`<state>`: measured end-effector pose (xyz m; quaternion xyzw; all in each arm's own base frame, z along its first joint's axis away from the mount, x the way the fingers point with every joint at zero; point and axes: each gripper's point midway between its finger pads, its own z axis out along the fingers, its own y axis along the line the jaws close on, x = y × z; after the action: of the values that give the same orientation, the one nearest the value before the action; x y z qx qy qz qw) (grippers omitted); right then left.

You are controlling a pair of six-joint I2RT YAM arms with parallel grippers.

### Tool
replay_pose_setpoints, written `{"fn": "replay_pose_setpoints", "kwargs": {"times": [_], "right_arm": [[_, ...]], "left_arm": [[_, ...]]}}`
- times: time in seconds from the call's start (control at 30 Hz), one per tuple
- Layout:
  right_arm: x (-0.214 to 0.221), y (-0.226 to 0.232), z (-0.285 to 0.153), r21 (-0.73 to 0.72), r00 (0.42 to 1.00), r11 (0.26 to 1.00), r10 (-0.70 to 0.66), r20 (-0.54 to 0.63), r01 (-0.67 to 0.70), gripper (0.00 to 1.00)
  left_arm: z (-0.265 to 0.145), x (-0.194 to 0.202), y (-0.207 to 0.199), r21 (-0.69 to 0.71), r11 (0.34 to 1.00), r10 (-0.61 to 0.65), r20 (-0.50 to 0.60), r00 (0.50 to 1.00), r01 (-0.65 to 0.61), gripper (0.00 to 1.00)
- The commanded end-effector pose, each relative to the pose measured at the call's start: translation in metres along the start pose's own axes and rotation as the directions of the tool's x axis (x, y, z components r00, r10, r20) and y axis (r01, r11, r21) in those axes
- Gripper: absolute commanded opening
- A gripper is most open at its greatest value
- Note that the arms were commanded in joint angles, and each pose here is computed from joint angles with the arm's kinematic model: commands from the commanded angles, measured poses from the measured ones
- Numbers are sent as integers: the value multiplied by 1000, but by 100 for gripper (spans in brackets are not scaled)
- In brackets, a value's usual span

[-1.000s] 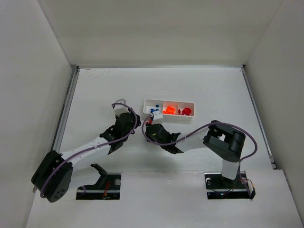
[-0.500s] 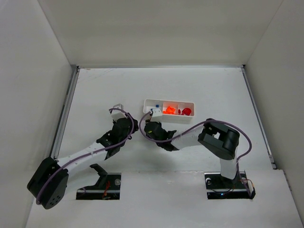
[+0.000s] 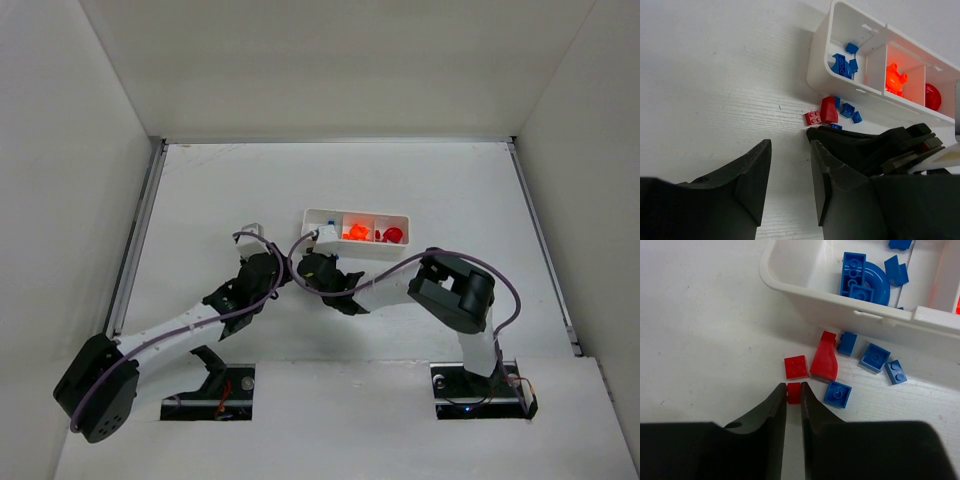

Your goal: Sort the legos into containers by color

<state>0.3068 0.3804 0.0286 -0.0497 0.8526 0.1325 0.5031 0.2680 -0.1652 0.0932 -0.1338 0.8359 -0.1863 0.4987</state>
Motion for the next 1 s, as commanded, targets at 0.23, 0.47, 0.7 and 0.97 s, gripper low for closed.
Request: {"fn": "replay_pose_setpoints", "kwargs": {"times": [0.23,0.47,0.7,0.97], "right_arm": [[-39,-7,-39,-48,992,994,100,74,-96,13],[-87,-50,-75,-59,973,985,168,159,-160,14],[-117,-124,-70,41,958,978,189,215,-203,14],[-128,-179,-55,134,952,963,199,231,-234,16]], "left_arm": [[-12,3,9,-9,1000,17,10,1000,-17,34],[-10,17,-34,77,995,72,-33,997,-69,34],[-4,39,-70,127,979,166,-48,985,-159,34],[22,63,-71,69,965,261,-100,960,-255,35]]}}
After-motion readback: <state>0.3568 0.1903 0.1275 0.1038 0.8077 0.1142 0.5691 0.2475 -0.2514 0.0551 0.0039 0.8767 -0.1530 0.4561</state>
